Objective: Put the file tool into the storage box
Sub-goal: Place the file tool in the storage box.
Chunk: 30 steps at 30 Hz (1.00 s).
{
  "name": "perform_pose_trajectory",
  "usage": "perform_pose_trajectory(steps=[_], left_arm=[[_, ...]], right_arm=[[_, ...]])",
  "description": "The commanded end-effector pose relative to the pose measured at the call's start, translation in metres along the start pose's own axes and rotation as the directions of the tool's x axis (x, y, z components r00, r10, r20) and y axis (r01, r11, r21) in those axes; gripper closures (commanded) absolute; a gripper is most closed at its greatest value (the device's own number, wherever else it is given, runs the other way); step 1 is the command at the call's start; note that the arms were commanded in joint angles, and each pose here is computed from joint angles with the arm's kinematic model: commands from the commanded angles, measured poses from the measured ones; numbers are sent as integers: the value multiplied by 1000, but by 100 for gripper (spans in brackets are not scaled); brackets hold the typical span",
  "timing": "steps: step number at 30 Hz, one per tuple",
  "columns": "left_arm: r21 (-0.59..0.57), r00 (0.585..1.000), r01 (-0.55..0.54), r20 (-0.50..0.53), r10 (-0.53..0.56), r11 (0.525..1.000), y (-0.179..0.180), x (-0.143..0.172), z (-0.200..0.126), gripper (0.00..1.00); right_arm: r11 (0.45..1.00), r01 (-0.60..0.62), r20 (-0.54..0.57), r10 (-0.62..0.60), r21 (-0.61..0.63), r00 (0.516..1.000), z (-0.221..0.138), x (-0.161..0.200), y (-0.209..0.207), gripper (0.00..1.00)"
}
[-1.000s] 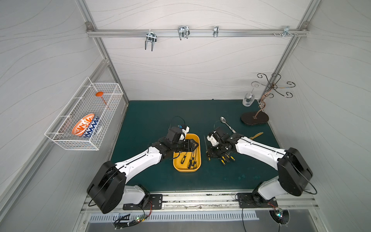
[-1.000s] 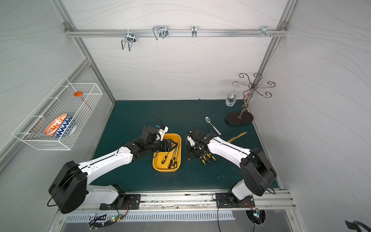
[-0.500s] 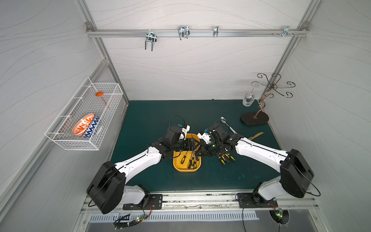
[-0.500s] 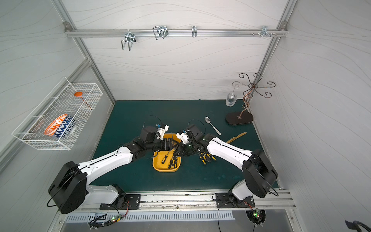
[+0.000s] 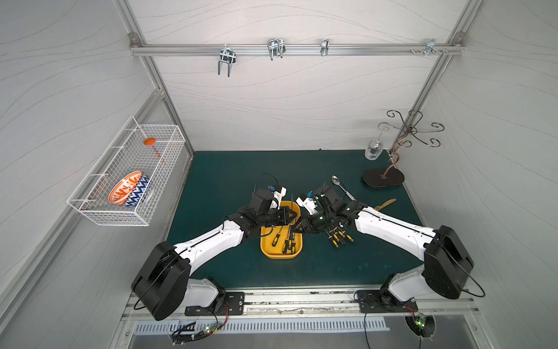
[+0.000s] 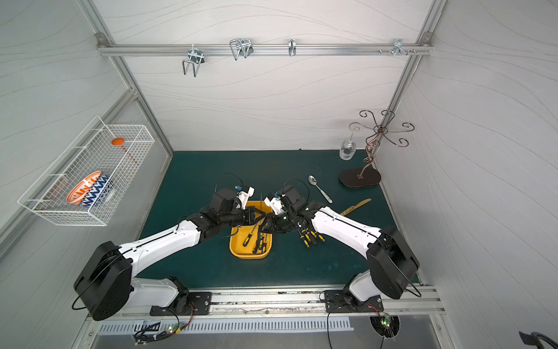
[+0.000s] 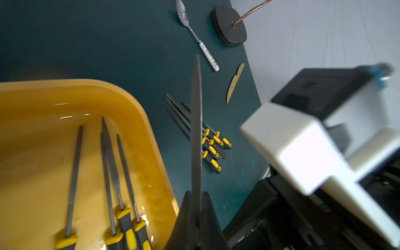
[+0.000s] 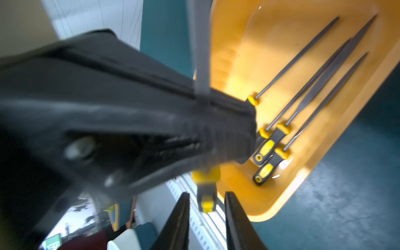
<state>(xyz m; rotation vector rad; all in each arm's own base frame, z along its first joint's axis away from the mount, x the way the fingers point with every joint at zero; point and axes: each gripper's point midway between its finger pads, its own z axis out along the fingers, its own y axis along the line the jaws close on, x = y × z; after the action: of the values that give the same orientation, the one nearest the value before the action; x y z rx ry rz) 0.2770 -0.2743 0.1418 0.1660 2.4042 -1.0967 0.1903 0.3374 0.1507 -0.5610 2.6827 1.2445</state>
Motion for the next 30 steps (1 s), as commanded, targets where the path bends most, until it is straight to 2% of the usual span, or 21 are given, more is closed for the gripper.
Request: perform_pose_trajectory(steps=[1,3,6,9,16,19,24,27,30], left_arm=[[-113,999,-16,-42,12,994,30,12,8,90],[-151,998,-15,-65,5,988,39,16,12,85],[-194,996,-11,-89,-7,981,49,20,16,71],[-207,995,-1,-101,-20,978,53,23,20,66],[-211,995,4,-100,-26,977,54,23,20,61],[-212,995,2,-97,-23,977,54,22,20,61],[-214,995,3,-98,-24,977,54,22,19,60],[-213,995,3,-95,-24,977,54,22,19,60],[-214,995,4,-95,-25,977,54,21,19,60]], right_arm=[[992,-5,56,-2,123,998,-13,-10,-16,61],[977,-33,76,17,212,997,-17,-12,-34,61],[947,-74,88,49,312,995,-24,-10,-58,60],[918,-138,91,112,372,990,-30,-4,-82,60],[846,-214,111,183,488,977,-50,11,-122,59],[775,-213,104,189,594,976,-62,20,-141,58],[674,-172,23,225,718,974,-69,43,-170,59],[656,-157,-19,252,738,967,-66,57,-179,60],[672,-160,-54,285,723,957,-58,68,-181,62]])
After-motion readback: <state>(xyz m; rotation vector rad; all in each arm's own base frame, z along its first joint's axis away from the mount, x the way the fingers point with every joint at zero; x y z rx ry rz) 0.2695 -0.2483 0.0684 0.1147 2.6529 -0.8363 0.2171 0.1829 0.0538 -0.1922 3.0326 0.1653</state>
